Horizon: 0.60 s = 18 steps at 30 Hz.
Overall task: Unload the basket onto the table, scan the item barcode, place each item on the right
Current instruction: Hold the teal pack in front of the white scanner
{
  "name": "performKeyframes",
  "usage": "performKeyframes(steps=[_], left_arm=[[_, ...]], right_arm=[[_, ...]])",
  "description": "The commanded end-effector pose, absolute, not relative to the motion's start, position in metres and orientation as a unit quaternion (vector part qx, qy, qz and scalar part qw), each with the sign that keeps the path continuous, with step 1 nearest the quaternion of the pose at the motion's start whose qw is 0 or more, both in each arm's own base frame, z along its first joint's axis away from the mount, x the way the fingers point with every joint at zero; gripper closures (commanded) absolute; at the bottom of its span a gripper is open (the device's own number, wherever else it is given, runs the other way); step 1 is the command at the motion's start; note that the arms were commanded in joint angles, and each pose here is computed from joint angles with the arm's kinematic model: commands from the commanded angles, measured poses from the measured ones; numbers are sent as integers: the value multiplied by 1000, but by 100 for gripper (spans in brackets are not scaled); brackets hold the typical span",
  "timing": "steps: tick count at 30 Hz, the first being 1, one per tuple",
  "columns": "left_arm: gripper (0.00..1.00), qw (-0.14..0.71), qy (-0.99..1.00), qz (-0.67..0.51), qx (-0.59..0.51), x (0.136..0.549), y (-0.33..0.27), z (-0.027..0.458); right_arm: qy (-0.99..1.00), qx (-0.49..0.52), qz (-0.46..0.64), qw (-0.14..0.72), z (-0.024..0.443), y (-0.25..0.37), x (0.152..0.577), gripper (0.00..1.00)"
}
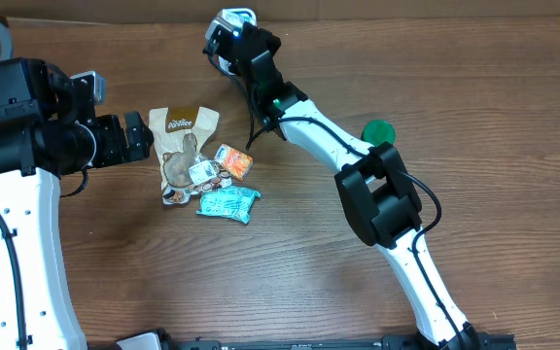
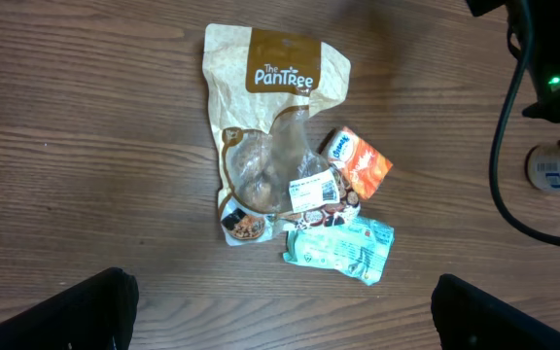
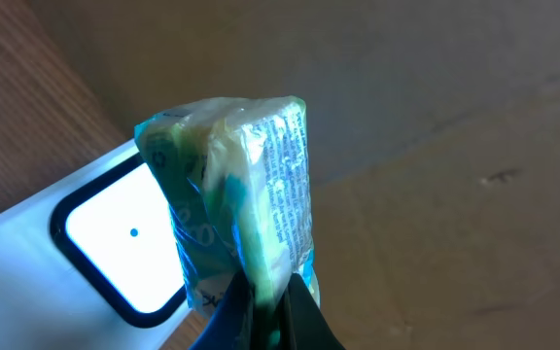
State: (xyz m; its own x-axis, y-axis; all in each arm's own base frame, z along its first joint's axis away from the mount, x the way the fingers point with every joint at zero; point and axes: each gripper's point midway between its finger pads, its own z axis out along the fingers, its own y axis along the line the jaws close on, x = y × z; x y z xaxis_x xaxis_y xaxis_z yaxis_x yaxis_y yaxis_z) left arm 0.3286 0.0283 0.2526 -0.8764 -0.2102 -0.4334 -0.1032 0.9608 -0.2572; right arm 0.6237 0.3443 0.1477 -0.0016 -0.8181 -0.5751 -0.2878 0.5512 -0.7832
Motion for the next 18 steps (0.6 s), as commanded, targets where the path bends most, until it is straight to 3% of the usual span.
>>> performKeyframes(steps=[1, 18], left_arm=[[0, 238, 960, -122, -80, 329, 24, 255], [0, 238, 960, -122, -80, 329, 24, 255]], right_arm=[[659, -422, -228, 580, 152, 347, 625, 96], [659, -421, -228, 579, 153, 347, 624, 96]])
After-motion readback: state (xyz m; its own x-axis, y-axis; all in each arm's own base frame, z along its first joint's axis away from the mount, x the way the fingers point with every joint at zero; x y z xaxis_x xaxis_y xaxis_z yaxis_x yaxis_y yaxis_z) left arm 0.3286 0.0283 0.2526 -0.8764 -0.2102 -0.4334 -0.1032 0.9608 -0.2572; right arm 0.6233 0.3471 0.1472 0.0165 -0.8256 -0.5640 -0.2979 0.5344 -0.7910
